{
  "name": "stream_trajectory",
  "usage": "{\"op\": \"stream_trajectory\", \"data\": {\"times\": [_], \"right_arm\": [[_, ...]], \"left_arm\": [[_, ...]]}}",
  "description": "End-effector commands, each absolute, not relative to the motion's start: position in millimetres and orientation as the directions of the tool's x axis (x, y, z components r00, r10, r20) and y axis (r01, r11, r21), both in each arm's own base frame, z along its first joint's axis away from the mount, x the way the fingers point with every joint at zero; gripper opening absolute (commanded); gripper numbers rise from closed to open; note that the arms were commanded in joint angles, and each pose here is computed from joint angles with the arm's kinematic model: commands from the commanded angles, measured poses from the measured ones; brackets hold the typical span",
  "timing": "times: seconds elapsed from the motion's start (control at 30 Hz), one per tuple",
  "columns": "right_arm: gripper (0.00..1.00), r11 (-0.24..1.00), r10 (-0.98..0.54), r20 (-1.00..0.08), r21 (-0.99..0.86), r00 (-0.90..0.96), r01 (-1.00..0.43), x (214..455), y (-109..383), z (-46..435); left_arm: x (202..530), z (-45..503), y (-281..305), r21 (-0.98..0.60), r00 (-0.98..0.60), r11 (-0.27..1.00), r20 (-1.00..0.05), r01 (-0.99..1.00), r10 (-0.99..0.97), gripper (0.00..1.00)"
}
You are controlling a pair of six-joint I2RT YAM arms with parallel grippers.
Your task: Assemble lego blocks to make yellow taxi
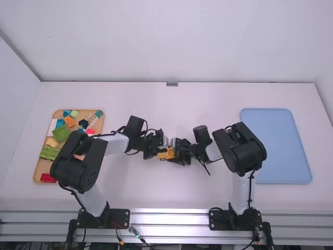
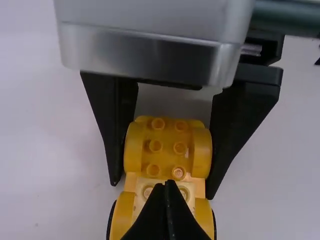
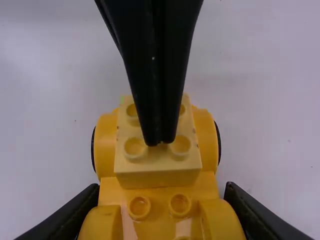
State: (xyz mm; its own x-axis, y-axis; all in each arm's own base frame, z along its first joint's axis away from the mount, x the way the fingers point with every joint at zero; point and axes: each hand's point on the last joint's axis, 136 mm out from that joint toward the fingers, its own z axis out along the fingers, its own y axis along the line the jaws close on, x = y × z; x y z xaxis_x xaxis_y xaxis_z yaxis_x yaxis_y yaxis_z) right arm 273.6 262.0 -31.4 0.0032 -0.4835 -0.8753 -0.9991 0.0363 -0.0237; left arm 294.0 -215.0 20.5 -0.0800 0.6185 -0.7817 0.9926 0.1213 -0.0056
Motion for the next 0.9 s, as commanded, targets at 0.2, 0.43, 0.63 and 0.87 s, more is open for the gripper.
{"op": "stream_trajectory", "data": {"times": [0.2, 0.43, 0.63, 0.87], "right_arm": [[0.56, 0.070, -0.532, -0.846, -0.042, -0.002, -0.997, 280.2, 254.9, -43.4], [0.57, 0.070, -0.532, -0.847, -0.043, -0.001, -0.997, 280.3, 255.0, -43.3], [0.57, 0.070, -0.532, -0.847, -0.042, -0.001, -0.997, 280.3, 254.9, -43.3], [0.57, 0.070, -0.532, -0.847, -0.043, 0.000, -0.997, 280.4, 255.0, -43.2]], "left_arm": [[286.6, -17.2, -190.0, -0.026, -0.148, 0.175, -0.660, 0.984, 0.737, 0.02], [284.8, -22.1, -193.6, 0.012, -0.139, 0.213, -0.723, 0.977, 0.677, 0.02], [289.5, -30.1, -185.8, 0.039, -0.175, 0.284, -0.705, 0.958, 0.687, 0.02], [310.4, -7.4, -191.3, 0.092, -0.142, 0.306, -0.736, 0.948, 0.662, 0.02]]}}
